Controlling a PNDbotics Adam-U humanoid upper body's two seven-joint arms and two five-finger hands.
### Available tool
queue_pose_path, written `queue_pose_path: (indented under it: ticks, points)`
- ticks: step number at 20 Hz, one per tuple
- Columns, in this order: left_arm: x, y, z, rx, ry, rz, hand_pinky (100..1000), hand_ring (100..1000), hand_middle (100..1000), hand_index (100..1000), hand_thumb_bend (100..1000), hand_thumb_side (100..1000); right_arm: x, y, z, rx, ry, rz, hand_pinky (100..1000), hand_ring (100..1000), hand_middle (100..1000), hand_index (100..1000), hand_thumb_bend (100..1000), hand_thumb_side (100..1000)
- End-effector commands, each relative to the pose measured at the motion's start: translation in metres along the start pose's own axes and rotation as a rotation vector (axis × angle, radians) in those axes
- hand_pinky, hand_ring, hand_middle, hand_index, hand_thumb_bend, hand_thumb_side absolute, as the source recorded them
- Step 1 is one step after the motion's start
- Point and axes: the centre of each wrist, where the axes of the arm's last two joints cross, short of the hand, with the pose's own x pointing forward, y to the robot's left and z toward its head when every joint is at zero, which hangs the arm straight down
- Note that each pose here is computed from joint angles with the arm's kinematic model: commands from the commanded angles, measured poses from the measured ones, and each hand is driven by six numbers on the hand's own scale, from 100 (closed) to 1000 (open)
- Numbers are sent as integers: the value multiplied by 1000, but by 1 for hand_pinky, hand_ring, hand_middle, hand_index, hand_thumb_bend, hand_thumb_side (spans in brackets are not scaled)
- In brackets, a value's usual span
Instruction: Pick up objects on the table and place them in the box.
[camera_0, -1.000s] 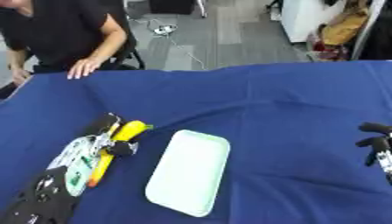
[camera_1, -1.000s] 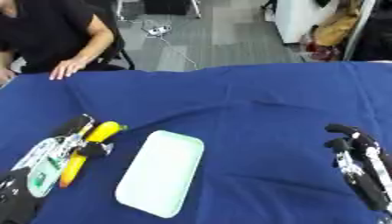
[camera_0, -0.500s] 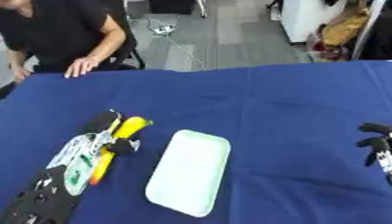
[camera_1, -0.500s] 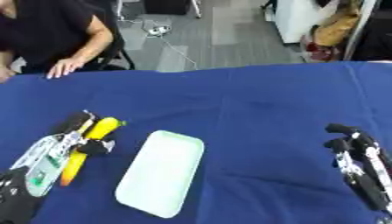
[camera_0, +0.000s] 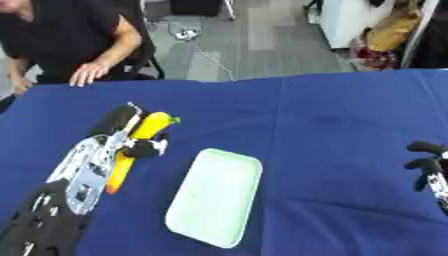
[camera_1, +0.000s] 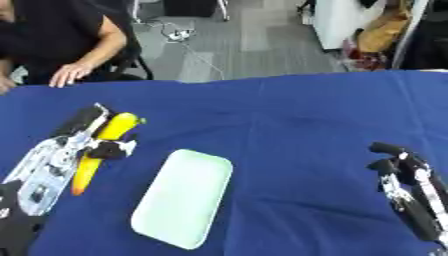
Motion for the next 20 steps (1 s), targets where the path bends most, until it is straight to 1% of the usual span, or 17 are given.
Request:
queue_pose_path:
  ticks: [1, 4, 8, 14, 20]
  points:
    - [4, 19, 0, 28, -33, -25, 100, 100, 100, 333, 100, 260, 5, -11, -3, -9, -24, 21, 381, 637, 764, 862, 100, 814]
    - [12, 19, 0, 17, -68, -30, 100, 100, 100, 335, 100, 260, 5, -11, -3, -8, -24, 21, 381, 637, 764, 862, 100, 814]
    - [28, 16, -2, -12, -135, -48, 100, 100, 100, 338, 100, 260, 6, -10, -3, -6, -25, 20, 381, 637, 764, 862, 100, 814]
    - [61, 2, -10, -86, -242, -81, 100, 100, 100, 341, 100, 259, 6, -9, -4, -1, -28, 17, 380, 636, 764, 862, 100, 814]
    - [88, -14, -16, -124, -312, -81, 100, 100, 100, 339, 100, 260, 7, -7, -6, 2, -35, 14, 380, 636, 764, 862, 100, 814]
